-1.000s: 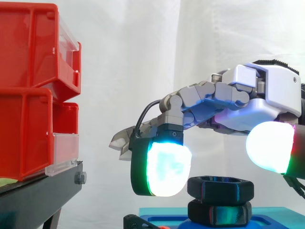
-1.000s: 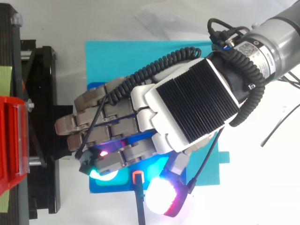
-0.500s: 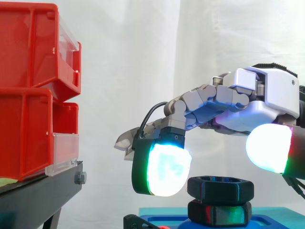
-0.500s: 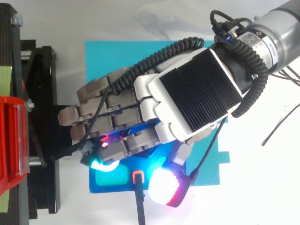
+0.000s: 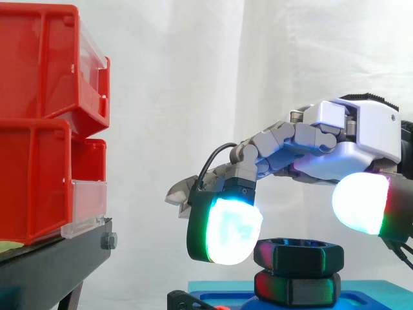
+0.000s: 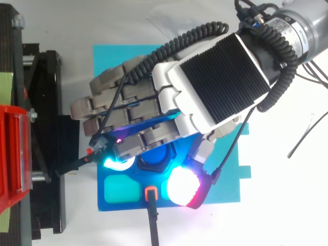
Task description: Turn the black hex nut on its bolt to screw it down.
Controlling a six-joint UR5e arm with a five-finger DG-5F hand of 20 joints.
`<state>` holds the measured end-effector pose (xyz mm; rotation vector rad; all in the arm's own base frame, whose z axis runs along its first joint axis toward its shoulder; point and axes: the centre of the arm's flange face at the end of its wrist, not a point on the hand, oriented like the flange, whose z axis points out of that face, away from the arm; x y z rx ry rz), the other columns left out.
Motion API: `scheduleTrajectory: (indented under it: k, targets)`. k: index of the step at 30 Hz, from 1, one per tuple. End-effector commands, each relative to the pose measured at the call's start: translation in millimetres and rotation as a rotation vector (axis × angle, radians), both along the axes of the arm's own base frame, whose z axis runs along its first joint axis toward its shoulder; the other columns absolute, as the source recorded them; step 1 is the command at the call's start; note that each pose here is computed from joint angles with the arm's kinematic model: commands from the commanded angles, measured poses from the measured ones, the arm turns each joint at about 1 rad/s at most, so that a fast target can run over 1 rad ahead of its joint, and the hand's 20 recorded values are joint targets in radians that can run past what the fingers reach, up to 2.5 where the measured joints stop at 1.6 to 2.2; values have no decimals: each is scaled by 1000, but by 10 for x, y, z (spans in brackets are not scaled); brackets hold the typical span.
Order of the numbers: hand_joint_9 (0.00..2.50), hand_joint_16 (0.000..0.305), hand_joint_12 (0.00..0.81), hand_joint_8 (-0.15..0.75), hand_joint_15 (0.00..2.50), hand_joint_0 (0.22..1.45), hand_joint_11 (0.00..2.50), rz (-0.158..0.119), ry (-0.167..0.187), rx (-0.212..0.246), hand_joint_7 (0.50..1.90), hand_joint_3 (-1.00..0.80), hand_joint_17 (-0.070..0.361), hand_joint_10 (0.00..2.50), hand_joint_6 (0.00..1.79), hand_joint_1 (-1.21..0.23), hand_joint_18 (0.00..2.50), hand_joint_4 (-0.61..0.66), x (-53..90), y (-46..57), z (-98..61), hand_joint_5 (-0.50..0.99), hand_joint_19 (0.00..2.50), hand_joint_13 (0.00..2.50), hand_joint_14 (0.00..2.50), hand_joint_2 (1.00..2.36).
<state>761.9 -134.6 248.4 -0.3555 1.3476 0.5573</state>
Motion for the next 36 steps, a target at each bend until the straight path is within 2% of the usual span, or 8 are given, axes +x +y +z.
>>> scheduleTrajectory:
  k: [1,10,15,19,29,32,34,36]
  targets:
    - [577,69,427,398,73,445,269,1,1,-2,729,-500,155,6,736,-299,498,385,-18,-53,-5,-79,438,430,1,1000]
    - [586,69,427,402,75,447,272,0,2,-5,714,-500,156,6,748,-297,502,387,-42,-136,-7,-77,442,437,1,1000]
    - [587,69,426,399,72,447,267,1,7,-10,714,-500,156,8,748,-296,502,386,-86,-258,-21,-77,435,439,2,1000]
    - [589,69,426,400,73,449,274,1,4,-12,718,-500,156,6,748,-293,504,395,-100,-309,-19,-77,437,441,2,1000]
    - [596,69,423,402,71,452,259,0,2,-22,720,-500,155,5,746,-290,514,392,-193,-585,-21,-75,444,447,2,1000]
    - [595,69,421,400,72,453,270,7,-10,-26,724,-500,154,5,746,-288,511,387,-193,-601,-6,-75,445,447,1,1000]
    - [597,69,421,399,75,453,264,21,-38,-33,723,-500,155,5,745,-286,512,386,-163,-563,32,-75,444,446,3,1000]
    - [604,68,419,400,72,455,273,43,-87,-29,723,-500,153,6,744,-284,516,384,-84,-509,166,-75,446,447,2,1000]
